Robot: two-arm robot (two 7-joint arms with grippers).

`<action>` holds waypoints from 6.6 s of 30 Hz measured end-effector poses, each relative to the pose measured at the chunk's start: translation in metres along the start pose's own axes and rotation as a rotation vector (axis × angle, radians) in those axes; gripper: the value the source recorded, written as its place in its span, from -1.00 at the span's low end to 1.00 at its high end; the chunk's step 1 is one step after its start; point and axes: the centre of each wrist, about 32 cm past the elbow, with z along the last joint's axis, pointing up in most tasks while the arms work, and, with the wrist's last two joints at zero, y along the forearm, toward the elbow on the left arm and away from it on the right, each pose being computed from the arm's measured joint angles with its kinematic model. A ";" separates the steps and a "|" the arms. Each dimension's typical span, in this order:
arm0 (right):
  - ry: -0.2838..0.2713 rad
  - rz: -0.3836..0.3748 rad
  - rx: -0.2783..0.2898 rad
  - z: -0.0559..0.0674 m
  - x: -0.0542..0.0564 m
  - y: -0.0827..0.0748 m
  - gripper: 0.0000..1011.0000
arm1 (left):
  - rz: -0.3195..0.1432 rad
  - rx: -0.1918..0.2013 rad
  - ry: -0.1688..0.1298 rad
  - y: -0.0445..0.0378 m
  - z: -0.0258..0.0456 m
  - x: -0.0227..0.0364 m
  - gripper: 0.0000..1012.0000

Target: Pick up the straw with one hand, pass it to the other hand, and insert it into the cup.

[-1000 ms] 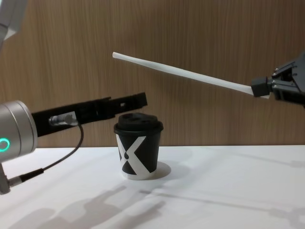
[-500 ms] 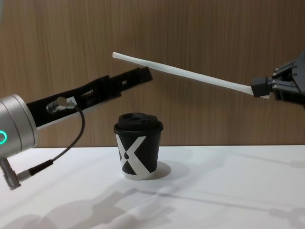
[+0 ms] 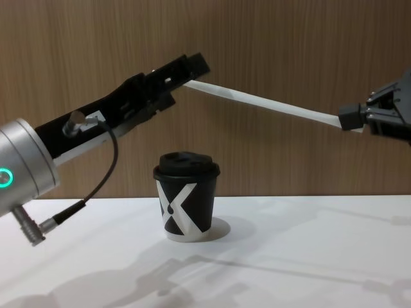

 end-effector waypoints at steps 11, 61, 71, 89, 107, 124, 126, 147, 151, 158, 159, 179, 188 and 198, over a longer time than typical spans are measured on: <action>0.000 0.000 0.000 0.000 0.000 0.000 -1.00 | -0.012 -0.056 0.052 -0.0093 -0.0090 0.0016 0.98; 0.000 0.000 0.000 0.000 0.000 0.000 -1.00 | -0.004 -0.097 0.115 -0.0266 -0.0210 0.0004 -0.83; 0.000 0.000 0.000 0.000 0.000 0.000 -0.97 | -0.004 -0.097 0.116 -0.0268 -0.0210 0.0004 -0.94; 0.000 0.000 0.000 0.000 0.000 0.000 0.07 | -0.004 -0.097 0.116 -0.0267 -0.0210 0.0004 -0.99; 0.000 0.000 0.000 0.000 0.000 0.000 0.98 | -0.011 -0.075 0.031 -0.0297 -0.0106 -0.0036 -0.99; 0.000 0.000 0.000 0.000 0.000 0.000 0.98 | 0.028 -0.006 -0.192 -0.0329 0.0342 -0.0217 -0.99; 0.000 0.000 0.000 0.000 0.000 0.000 0.98 | 0.038 -0.001 -0.208 -0.0327 0.0380 -0.0235 -0.99; 0.000 0.000 0.000 0.000 0.000 0.000 0.98 | 0.176 0.045 -0.316 -0.0264 0.0805 -0.0426 -0.99; 0.000 0.000 0.000 0.000 0.000 0.000 0.98 | 0.193 0.057 -0.327 -0.0267 0.0860 -0.0451 -0.99; 0.000 0.000 0.000 0.000 0.000 0.000 0.98 | 0.218 0.086 -0.348 -0.0283 0.0954 -0.0494 -0.99; 0.000 0.000 0.000 0.000 0.000 0.000 0.98 | 0.221 0.088 -0.351 -0.0286 0.0962 -0.0498 -0.99; 0.000 0.000 0.000 0.000 0.000 0.000 0.98 | 0.285 0.176 -0.434 -0.0409 0.1164 -0.0575 -0.99; 0.000 0.000 0.000 0.000 0.000 0.000 0.98 | 0.311 0.193 -0.453 -0.0441 0.1170 -0.0539 -0.99; 0.000 0.000 0.000 0.000 0.000 0.000 0.98 | 0.320 0.207 -0.445 -0.0470 0.1156 -0.0502 -0.99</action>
